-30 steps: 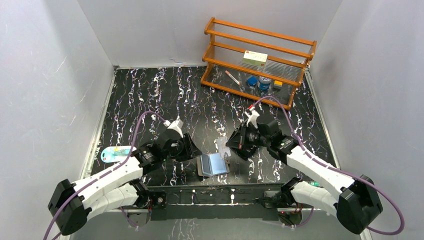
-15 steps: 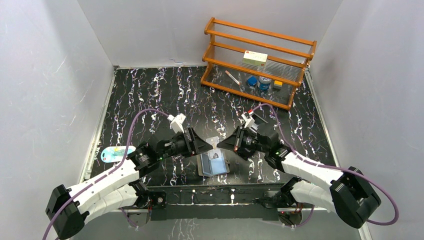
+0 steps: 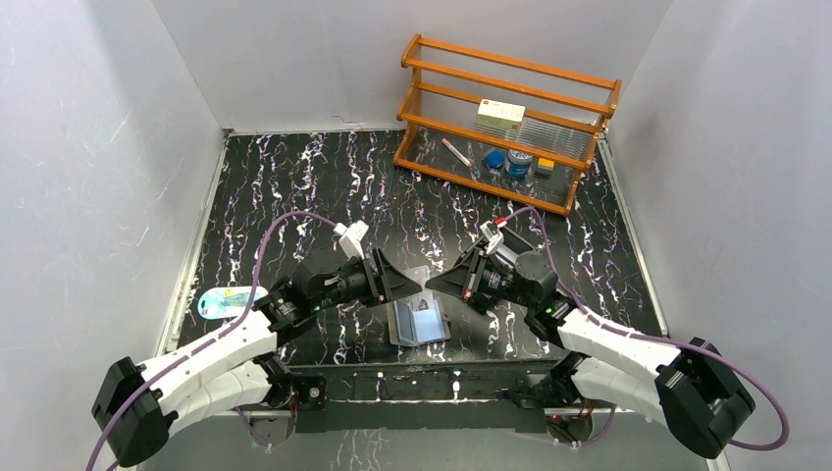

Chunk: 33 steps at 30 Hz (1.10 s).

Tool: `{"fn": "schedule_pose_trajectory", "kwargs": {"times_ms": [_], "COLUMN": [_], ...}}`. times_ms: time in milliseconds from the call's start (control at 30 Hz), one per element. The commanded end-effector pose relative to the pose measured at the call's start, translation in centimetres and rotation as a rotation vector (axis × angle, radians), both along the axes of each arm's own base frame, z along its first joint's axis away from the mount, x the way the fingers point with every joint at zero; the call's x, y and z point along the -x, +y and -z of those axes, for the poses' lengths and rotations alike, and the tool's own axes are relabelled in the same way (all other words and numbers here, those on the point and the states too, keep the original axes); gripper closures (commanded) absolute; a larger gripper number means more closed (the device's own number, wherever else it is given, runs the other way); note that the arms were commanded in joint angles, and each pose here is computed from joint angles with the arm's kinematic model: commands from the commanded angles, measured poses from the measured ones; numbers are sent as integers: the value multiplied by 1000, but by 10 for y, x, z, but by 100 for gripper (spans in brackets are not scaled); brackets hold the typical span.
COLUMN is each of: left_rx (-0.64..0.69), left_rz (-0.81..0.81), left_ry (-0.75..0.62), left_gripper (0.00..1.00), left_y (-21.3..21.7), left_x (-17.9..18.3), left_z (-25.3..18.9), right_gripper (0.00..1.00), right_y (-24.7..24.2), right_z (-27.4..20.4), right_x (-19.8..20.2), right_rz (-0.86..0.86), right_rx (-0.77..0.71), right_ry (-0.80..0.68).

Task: Put the credit cards into the card holder
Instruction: Pick up the credit card from the storage box.

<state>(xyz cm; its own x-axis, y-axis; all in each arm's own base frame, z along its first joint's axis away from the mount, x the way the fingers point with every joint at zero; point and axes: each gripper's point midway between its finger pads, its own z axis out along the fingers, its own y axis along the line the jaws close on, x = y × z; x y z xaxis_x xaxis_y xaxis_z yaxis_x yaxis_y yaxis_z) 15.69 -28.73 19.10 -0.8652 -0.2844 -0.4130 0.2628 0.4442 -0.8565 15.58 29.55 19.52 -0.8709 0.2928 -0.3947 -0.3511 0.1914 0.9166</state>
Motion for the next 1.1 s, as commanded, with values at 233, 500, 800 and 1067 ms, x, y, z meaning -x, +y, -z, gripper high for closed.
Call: {"fn": "schedule_pose_trajectory", "kwargs": {"times_ms": [233,500,800,1067], "left_rx": [-16,-69,26,49], "left_rz": [-4,-8,4,6], "left_ry": [-17,-3,-26,-1], "left_gripper": [38,33,56,92], "left_y": [5,7,0,-4], "left_x": [2,0,1,0], "left_z": [1,10,-7,-5], "right_gripper": [100,100,100,90], "right_y": [-2,1,4,4], "right_z": [-39,-41,-34,-18], "right_x": [1,1,3,0], "right_rz": [22,10,-12,-2], "right_rx": [-44,-47,-37,45], "right_ry": [-109,-120,-99,-63]}}
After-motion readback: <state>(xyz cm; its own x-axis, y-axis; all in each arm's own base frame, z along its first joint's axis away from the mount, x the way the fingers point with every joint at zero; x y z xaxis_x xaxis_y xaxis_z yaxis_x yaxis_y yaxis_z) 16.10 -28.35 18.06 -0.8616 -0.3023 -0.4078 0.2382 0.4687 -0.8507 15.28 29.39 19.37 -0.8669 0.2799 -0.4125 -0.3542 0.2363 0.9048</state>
